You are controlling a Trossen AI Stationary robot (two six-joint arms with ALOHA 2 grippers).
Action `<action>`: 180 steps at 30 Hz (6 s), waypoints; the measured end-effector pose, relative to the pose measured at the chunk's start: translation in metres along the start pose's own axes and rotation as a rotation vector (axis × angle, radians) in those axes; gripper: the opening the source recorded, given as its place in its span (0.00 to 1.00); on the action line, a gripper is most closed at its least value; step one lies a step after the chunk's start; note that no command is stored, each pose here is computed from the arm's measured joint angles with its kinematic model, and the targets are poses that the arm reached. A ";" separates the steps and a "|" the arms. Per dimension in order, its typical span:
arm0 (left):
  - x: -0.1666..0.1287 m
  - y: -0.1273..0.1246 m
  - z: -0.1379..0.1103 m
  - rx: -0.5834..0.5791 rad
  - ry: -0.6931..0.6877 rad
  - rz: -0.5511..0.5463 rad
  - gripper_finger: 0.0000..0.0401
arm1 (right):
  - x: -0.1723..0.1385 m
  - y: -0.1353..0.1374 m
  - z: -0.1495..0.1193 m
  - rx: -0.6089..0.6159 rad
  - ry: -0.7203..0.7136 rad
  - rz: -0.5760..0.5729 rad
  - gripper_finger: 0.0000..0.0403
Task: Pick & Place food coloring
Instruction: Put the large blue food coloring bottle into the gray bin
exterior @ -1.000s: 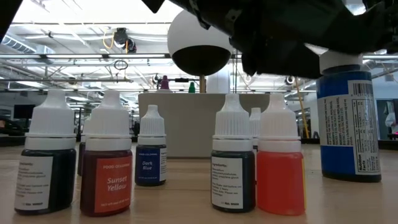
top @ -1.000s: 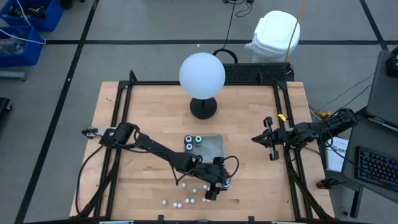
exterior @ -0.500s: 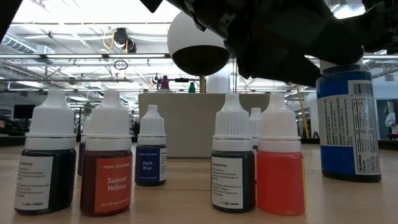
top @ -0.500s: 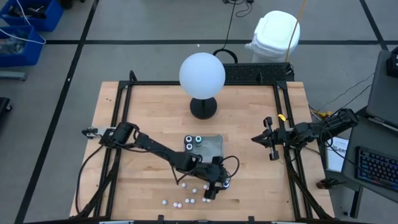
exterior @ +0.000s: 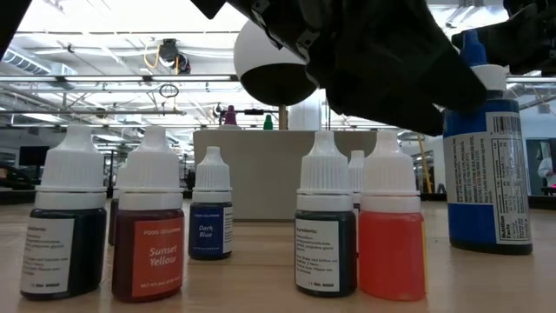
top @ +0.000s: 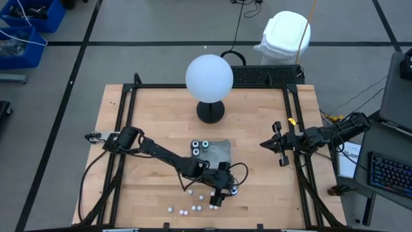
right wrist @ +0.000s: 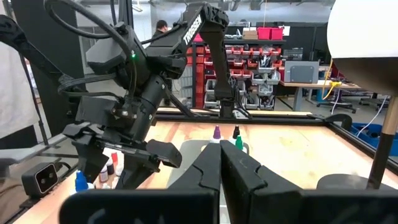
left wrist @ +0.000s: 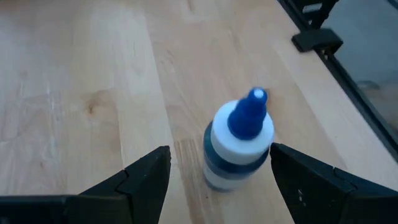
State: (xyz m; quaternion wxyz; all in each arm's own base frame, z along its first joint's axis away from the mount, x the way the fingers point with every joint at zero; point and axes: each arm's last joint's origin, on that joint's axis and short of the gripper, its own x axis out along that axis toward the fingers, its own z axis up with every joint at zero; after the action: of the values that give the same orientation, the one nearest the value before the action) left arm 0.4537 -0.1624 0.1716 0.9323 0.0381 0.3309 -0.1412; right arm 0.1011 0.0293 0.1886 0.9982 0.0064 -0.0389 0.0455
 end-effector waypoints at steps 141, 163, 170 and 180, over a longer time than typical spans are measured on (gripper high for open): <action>-0.129 0.042 -0.068 -0.182 -0.103 0.436 0.30 | 0.000 -0.002 -0.005 0.037 0.051 -0.053 0.00; -0.111 0.043 -0.078 -0.176 -0.058 0.377 0.37 | 0.000 -0.001 -0.006 0.036 0.057 -0.057 0.00; -0.111 0.041 -0.076 -0.171 -0.076 0.339 0.61 | 0.001 -0.001 -0.005 0.037 0.053 -0.057 0.00; -0.140 0.020 -0.042 0.039 -0.251 0.302 0.65 | 0.001 -0.001 -0.006 0.071 0.053 -0.054 0.00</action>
State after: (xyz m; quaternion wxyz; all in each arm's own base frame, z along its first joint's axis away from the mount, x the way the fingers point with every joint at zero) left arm 0.3299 -0.1030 0.2261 0.9759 0.0874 0.1997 -0.0098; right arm 0.1022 0.0281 0.1830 0.9989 0.0416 -0.0106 0.0198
